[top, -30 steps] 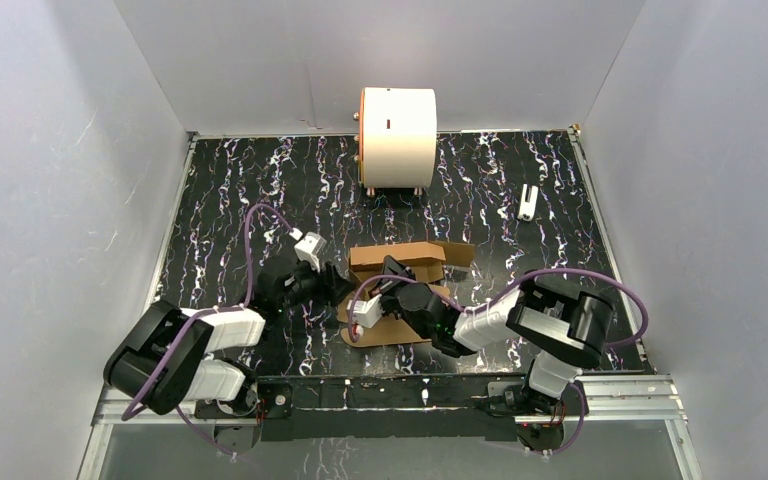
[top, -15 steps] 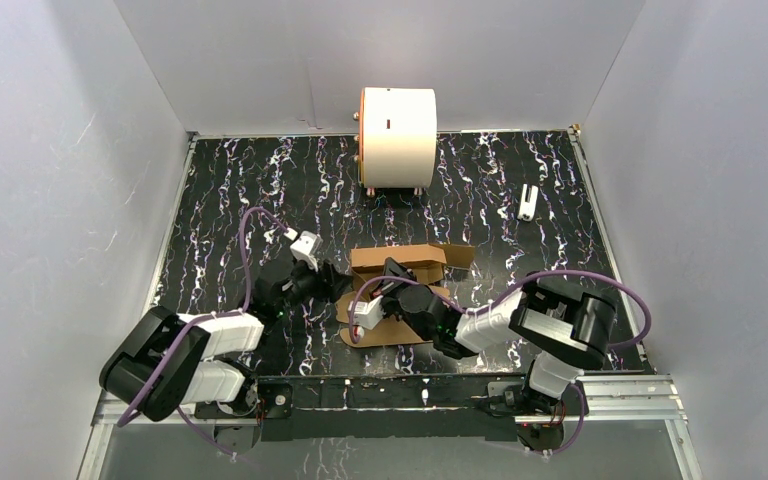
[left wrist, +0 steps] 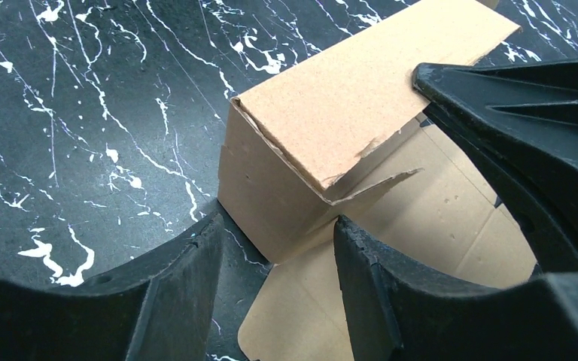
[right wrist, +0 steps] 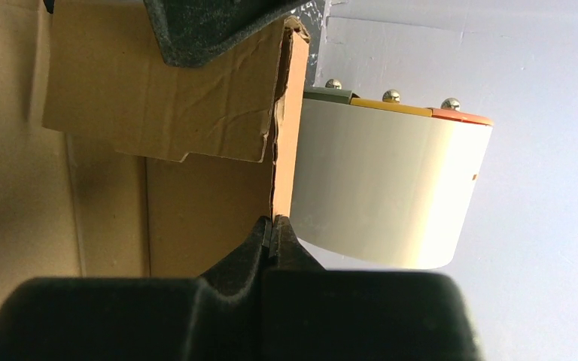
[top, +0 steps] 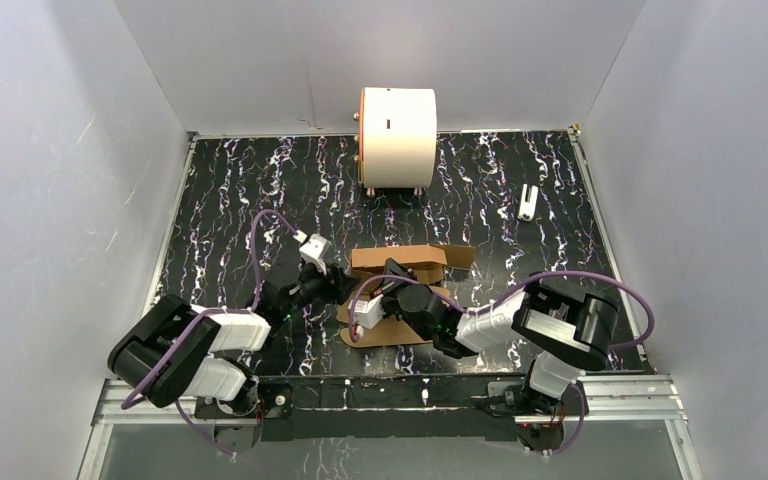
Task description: Fold the paper box
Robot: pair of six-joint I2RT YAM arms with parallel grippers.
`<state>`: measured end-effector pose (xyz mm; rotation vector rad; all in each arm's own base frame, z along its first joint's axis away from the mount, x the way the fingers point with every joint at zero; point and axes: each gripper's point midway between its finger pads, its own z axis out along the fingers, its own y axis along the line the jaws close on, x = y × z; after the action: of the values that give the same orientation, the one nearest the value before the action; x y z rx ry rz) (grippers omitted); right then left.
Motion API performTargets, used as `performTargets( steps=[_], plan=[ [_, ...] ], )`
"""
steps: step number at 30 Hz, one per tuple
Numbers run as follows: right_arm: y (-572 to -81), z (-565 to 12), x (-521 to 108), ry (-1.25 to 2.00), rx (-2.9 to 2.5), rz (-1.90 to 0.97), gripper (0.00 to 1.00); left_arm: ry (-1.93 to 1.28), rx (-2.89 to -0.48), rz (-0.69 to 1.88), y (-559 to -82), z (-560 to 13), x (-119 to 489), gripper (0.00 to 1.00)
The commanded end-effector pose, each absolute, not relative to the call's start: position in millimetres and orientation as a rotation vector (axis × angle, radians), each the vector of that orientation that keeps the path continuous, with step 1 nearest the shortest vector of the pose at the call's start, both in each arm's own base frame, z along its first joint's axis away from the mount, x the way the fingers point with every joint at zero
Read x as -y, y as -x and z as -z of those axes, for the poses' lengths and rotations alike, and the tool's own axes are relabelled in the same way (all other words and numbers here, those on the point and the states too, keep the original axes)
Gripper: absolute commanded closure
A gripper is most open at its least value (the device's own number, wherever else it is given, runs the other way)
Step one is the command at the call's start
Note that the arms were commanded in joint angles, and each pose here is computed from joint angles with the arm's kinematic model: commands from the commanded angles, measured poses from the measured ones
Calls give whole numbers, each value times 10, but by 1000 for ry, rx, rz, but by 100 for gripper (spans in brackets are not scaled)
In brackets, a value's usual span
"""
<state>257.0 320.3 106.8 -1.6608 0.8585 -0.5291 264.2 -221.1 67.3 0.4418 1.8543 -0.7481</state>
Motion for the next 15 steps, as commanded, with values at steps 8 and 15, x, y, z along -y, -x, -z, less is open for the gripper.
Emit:
performTargets(
  steps=[8,15],
  plan=[
    [-2498,-1046,-3334,1649,-885,420,100,-387,-1706,631,-2895,-926,2230,55],
    [-2489,-1038,-3352,1637,-902,393,100,-322,-1679,558,-2959,-910,2191,62]
  ],
)
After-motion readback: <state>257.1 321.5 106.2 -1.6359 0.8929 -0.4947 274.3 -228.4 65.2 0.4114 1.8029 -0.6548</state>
